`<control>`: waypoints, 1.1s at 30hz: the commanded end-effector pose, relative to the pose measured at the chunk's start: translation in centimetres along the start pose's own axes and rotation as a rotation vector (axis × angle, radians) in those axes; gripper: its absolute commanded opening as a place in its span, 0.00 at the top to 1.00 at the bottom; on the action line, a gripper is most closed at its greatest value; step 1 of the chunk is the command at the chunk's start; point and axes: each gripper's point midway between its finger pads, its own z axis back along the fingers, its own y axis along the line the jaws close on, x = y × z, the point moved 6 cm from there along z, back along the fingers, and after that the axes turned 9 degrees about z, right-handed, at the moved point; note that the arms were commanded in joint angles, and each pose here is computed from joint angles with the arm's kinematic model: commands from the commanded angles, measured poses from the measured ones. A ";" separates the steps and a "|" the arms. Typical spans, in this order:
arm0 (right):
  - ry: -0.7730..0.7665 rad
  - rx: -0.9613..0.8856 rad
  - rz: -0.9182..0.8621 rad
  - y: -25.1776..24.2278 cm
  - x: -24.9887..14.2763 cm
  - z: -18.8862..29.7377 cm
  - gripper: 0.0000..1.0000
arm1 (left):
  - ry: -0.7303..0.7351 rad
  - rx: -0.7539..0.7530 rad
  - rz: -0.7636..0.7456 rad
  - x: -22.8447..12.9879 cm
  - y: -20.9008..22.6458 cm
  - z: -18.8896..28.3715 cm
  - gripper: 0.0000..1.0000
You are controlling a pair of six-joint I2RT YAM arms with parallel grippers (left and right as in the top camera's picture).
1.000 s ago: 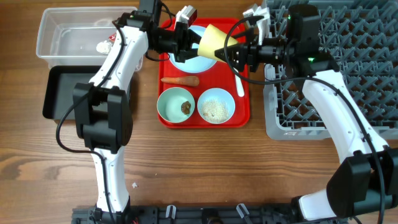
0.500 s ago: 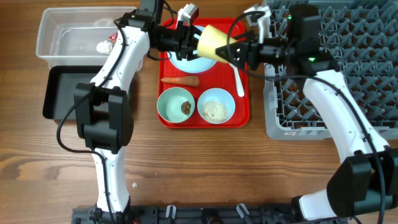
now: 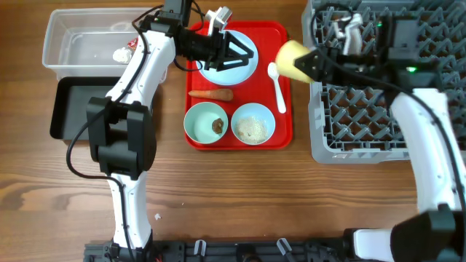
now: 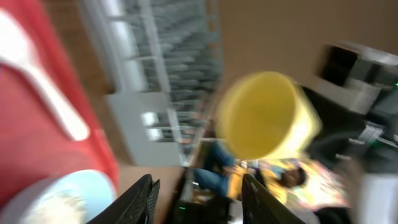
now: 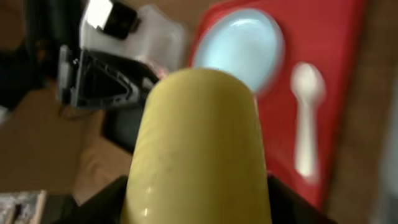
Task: Sort waste into correct bins and load items into the dishwasher rack
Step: 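Carry the yellow cup right and place it in the grey rack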
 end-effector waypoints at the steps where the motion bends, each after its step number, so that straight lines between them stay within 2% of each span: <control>1: -0.061 -0.393 0.026 0.1 1.8 6.4 0.55 | -0.118 0.248 -0.040 0.6 0.3 1.1 0.52; 3: -0.021 -0.522 -0.020 -0.1 1.1 8.3 0.55 | -0.143 0.330 -0.022 0.8 1.2 1.4 0.52; 6: 0.048 -0.599 -0.107 -0.5 -0.5 9.2 0.55 | -0.170 0.434 0.005 0.8 2.4 1.9 0.52; 14: 0.399 -0.701 -0.279 -3.6 -4.9 7.0 0.53 | -0.204 0.612 0.054 0.5 4.3 2.9 0.50; 24: 0.707 -0.736 -0.376 -8.8 -7.4 1.4 0.51 | -0.207 0.660 0.071 0.2 4.8 3.2 0.50; 31: 0.738 -0.724 -0.369 -11.0 -9.1 -1.3 0.51 | -0.210 0.667 0.070 0.3 4.9 3.3 0.50; 32: 0.740 -0.725 -0.371 -11.1 -9.3 -1.4 0.50 | -0.210 0.667 0.071 0.3 4.9 3.3 0.50; 33: 0.742 -0.725 -0.371 -11.1 -9.3 -1.4 0.40 | -0.210 0.667 0.071 0.3 4.9 3.3 0.50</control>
